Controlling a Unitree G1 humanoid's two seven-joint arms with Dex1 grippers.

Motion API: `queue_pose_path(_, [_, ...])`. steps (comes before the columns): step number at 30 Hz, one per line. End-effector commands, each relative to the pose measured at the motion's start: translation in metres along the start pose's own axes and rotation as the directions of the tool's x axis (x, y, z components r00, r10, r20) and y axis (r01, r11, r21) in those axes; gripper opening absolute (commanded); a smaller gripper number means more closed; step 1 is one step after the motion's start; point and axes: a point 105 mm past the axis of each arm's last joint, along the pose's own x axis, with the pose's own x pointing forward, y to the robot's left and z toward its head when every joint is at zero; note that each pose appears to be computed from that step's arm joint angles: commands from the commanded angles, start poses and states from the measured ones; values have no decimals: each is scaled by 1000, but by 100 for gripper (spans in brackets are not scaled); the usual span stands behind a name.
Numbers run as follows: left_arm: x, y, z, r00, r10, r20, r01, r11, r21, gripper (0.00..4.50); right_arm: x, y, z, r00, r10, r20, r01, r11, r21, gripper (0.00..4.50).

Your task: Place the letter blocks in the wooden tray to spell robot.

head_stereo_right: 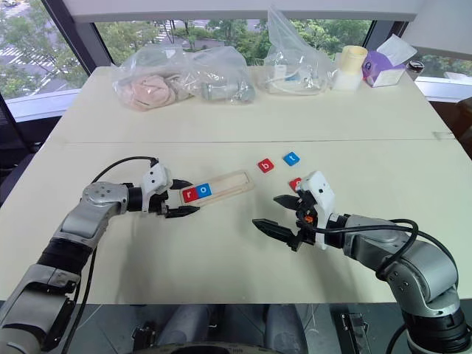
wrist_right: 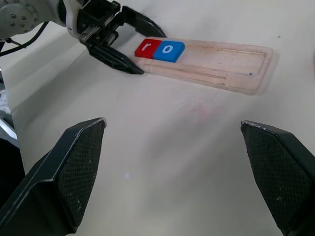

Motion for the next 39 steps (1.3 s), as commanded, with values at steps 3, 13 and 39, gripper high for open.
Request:
queue_pose_path(3, [5,0,-14,997,-4,-78,5,1000,10,314,-9,-2,10,1000,-17,26,18,999,-43,450])
queue_pose_path(13, [9,-17,31,942,-329,-63,334,909,251,314,-25,-23,9,995,-96,19,97,994,-45,450])
queue_pose_path(39, [16,-16,29,945,-324,-33,326,933,154,444,-4,-42,22,962,-229,146,239,970,-52,450])
